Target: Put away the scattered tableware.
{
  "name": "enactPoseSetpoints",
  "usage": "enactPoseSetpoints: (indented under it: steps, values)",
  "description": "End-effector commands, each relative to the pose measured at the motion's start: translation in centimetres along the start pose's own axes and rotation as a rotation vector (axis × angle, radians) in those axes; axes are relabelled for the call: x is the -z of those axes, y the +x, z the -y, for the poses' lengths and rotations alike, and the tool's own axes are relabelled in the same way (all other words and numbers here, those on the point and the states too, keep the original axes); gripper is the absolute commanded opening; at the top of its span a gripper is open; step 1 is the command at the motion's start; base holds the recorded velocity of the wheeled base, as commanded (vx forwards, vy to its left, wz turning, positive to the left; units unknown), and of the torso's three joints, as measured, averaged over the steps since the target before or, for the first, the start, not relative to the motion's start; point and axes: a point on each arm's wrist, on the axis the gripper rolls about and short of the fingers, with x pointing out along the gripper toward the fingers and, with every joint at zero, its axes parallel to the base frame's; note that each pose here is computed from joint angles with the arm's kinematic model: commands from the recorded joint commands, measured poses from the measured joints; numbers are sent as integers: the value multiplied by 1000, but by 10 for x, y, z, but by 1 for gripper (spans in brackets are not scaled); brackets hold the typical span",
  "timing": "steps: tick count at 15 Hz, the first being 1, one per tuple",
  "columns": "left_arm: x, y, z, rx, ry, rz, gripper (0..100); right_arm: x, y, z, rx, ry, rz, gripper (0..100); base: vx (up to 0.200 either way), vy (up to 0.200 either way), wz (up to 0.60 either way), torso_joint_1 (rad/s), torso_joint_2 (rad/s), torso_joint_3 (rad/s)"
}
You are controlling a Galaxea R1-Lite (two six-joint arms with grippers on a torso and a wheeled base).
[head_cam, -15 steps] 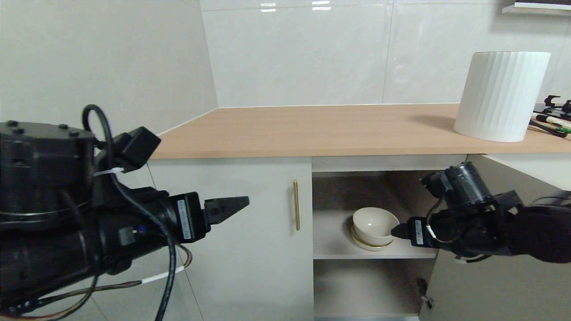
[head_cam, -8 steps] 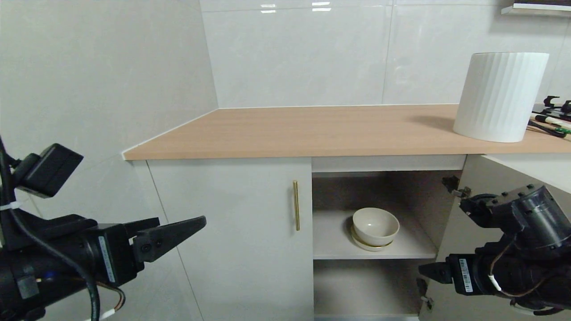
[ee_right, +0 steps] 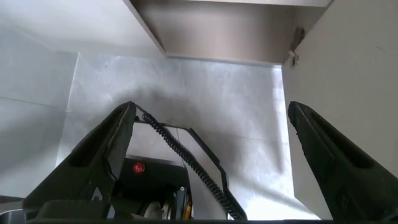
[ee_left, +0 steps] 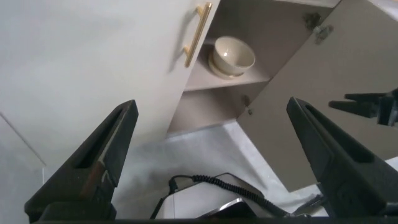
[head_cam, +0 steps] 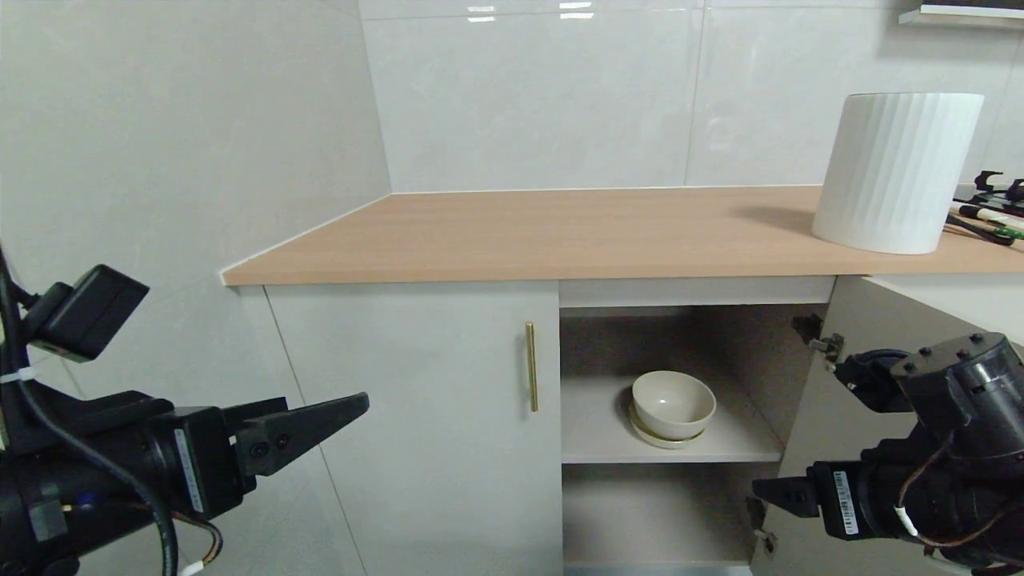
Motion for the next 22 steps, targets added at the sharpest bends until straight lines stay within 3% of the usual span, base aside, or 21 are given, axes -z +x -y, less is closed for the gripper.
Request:
enactPoseSetpoints:
  steps: [1,16,22]
  values:
    - [1,4,-1,-7,-2,-14,100,0,-1,0,-1,-2,0,100,-200,0,0,7,2,-2]
    - [3,8,-1,6,0,-39,100,7,-1,3,9,-5,-14,100,-200,0,0,2,3,3]
    - [5,7,2,22,12,-45,100,9,-33,13,-20,13,76,100,0,0,0,0,0,0]
